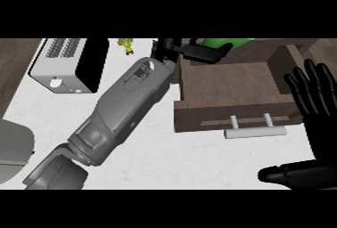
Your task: Pick up the cup, place it into the drawer and close the drawer
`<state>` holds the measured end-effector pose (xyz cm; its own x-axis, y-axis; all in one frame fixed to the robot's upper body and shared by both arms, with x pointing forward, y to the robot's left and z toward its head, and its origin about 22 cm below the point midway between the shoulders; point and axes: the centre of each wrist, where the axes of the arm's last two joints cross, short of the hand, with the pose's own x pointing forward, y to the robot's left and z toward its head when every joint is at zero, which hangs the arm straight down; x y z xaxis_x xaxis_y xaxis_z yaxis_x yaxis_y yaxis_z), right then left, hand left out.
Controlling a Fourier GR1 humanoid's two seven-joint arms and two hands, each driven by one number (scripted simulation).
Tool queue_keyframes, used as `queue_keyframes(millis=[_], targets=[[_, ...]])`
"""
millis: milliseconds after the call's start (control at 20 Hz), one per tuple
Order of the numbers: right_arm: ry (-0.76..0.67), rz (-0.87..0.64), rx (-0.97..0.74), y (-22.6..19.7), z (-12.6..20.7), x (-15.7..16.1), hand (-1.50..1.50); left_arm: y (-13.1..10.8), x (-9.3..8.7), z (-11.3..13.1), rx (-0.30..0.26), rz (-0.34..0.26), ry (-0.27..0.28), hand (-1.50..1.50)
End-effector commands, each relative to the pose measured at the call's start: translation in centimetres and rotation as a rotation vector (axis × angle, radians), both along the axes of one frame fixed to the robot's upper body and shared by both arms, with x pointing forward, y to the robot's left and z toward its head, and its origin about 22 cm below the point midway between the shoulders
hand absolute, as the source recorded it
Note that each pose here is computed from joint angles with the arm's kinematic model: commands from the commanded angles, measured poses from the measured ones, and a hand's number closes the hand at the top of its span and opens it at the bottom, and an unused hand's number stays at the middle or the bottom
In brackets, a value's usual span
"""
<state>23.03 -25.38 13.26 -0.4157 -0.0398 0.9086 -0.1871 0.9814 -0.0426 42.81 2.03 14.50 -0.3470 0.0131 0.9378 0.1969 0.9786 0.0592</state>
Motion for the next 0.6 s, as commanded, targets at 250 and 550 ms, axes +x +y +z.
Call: queue_keyframes(millis=[250,550], targets=[[0.001,0.022,0.022,0.5,0.0,0.6,-1.50,-0.6,-0.2,-1.5,0.114,0.008,0.023,1.50],[-0.021,0.044,0.027,0.1,-0.3,0.6,-1.50,-1.5,-0.5,-1.5,0.251,0.045,0.008,-1.50]])
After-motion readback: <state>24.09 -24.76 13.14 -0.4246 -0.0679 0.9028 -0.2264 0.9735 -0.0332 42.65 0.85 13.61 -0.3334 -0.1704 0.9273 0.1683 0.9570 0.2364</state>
